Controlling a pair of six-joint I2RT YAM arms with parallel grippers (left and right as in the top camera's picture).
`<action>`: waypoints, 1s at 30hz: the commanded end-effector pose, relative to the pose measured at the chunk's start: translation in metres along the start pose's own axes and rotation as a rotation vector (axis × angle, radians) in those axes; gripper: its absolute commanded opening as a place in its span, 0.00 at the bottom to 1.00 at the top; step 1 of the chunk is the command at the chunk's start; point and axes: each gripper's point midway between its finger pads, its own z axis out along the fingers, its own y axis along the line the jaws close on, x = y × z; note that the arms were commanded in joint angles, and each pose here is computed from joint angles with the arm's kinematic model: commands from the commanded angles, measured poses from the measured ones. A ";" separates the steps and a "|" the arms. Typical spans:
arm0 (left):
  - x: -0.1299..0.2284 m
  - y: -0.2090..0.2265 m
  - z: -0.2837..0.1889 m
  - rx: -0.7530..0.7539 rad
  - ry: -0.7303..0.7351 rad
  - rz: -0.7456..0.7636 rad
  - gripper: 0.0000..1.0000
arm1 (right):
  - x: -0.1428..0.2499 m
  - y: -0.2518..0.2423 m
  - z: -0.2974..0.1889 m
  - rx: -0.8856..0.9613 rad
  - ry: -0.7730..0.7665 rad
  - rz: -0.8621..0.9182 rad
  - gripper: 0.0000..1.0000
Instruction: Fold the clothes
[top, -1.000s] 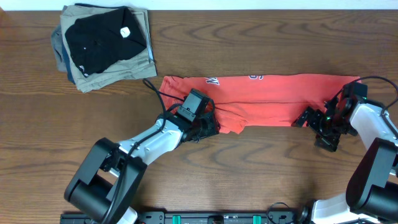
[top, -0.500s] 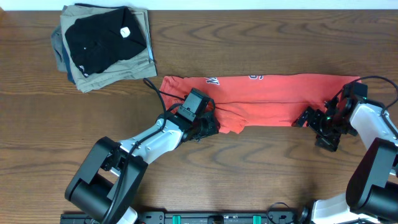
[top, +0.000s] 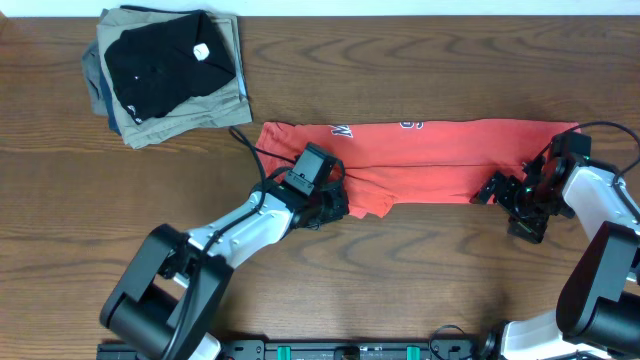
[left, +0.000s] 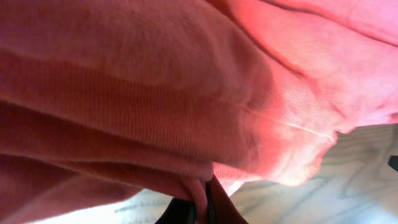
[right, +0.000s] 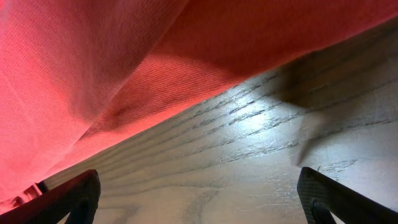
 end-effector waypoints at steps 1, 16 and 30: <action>-0.007 -0.019 -0.020 0.046 -0.043 0.031 0.06 | 0.002 0.000 0.002 0.005 0.005 -0.017 0.99; 0.021 -0.004 -0.057 -0.031 0.026 -0.001 0.06 | 0.007 -0.003 0.000 0.011 0.028 -0.001 0.99; 0.076 0.020 -0.140 -0.097 0.087 0.009 0.06 | 0.000 -0.008 -0.050 0.032 0.011 0.092 0.96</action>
